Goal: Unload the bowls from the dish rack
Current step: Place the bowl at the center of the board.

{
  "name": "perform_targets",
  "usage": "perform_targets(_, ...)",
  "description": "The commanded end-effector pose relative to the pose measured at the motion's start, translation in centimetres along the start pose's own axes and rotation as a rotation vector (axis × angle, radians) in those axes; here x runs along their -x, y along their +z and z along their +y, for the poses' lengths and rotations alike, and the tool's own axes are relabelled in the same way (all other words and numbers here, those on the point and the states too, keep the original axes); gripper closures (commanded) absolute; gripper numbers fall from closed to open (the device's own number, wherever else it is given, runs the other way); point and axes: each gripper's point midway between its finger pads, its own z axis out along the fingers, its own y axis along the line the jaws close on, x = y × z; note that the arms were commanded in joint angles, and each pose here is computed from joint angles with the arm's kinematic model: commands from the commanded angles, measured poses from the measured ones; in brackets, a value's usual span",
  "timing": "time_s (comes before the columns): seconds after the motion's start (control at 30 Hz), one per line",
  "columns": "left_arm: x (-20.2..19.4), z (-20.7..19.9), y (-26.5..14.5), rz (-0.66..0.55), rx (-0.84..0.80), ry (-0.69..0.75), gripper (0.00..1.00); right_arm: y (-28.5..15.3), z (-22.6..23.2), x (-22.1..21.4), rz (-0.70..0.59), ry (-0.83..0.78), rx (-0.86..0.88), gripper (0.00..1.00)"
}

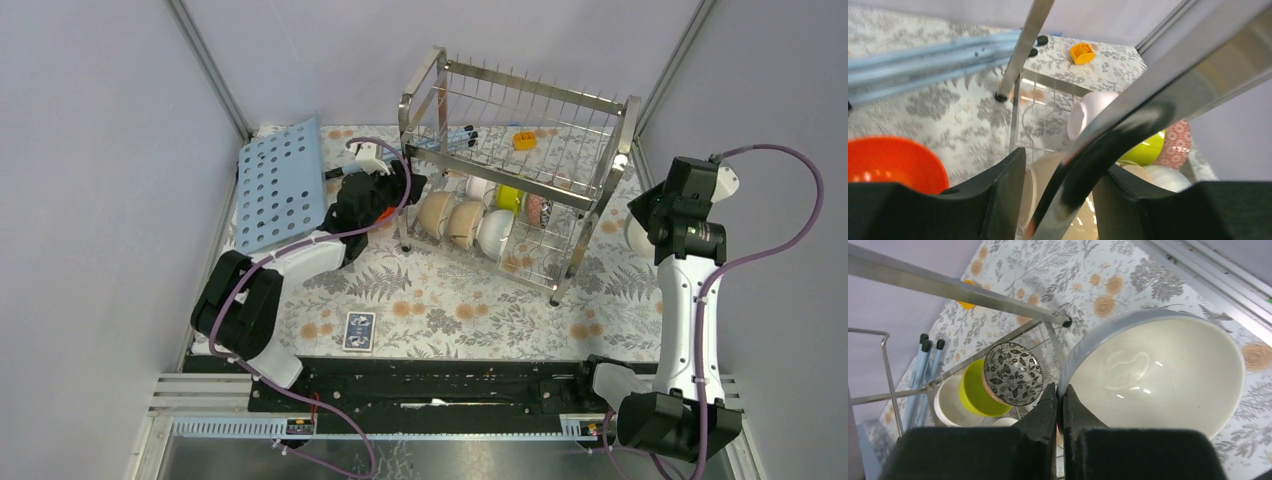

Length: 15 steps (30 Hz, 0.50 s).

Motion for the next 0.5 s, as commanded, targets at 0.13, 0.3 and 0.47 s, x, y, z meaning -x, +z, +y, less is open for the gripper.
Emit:
perform_targets(0.13,0.9,4.0,-2.3,-0.02,0.188,-0.151,0.29,-4.7,2.8,7.3,-0.227,0.034,0.03,1.0)
perform_targets(0.3,1.2,3.5,-2.7,0.001,0.183,-0.155,0.17,-6.9,5.0,10.5,-0.308,0.07,0.093,1.0)
perform_targets(0.47,2.6,3.3,-4.5,-0.008,0.224,-0.175,0.01,-10.5,8.0,14.1,-0.394,0.077,0.168,1.0)
